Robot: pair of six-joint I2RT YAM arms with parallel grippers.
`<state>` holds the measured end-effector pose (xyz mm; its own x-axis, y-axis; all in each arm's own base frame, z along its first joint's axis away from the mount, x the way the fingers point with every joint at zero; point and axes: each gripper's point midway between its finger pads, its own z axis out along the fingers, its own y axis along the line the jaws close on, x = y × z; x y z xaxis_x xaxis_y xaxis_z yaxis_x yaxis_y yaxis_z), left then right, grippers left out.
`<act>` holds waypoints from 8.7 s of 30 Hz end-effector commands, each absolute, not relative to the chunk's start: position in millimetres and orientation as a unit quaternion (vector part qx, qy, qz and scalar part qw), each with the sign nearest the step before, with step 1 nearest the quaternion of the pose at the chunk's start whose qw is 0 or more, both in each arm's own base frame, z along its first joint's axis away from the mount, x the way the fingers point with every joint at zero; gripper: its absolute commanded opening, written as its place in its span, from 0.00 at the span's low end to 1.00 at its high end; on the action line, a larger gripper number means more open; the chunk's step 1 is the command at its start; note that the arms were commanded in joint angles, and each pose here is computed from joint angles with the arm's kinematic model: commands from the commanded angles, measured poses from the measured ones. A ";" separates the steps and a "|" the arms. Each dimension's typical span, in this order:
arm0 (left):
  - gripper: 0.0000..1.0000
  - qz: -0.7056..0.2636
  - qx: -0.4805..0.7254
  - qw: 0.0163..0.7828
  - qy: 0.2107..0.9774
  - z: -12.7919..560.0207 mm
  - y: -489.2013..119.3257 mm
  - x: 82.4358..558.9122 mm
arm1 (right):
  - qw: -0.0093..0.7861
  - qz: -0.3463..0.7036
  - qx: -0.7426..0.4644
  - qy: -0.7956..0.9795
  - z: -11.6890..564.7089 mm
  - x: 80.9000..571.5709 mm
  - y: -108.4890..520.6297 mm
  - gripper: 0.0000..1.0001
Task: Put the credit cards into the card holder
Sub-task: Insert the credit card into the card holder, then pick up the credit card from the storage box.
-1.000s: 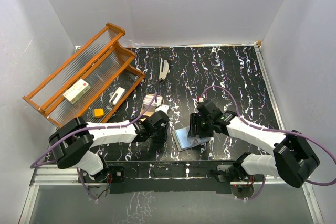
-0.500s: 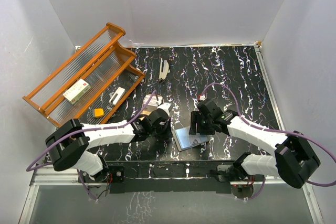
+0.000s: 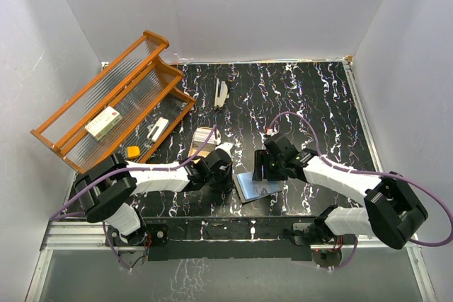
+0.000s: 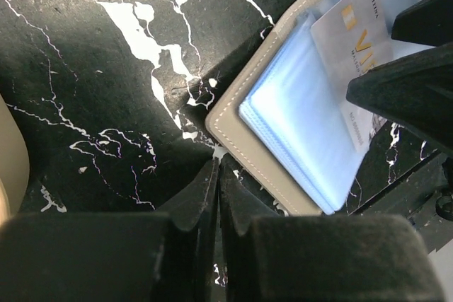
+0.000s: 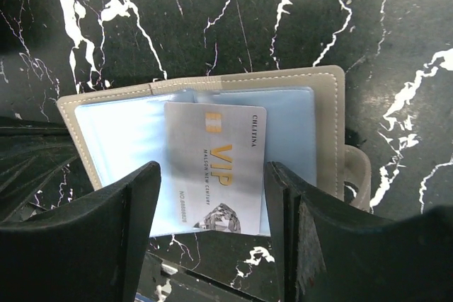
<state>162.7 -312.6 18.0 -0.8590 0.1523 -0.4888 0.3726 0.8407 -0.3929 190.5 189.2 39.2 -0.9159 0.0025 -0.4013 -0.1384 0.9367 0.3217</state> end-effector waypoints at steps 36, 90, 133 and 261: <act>0.14 -0.240 0.100 0.240 0.935 51.5 -309.7 171.1 | 0.267 0.266 -0.027 0.926 65.7 199.4 211.4 0.59; 0.26 -0.249 0.074 0.304 0.916 94.3 -299.8 188.4 | 0.289 0.315 -0.063 0.902 87.2 187.3 216.8 0.59; 0.81 -0.255 0.056 0.509 0.820 212.5 -138.3 152.1 | 0.469 0.157 -0.369 0.787 165.5 325.9 378.2 0.56; 0.60 -0.428 -0.012 0.418 0.801 244.2 -194.1 130.2 | 0.450 0.414 -0.171 0.773 264.6 205.3 350.9 0.00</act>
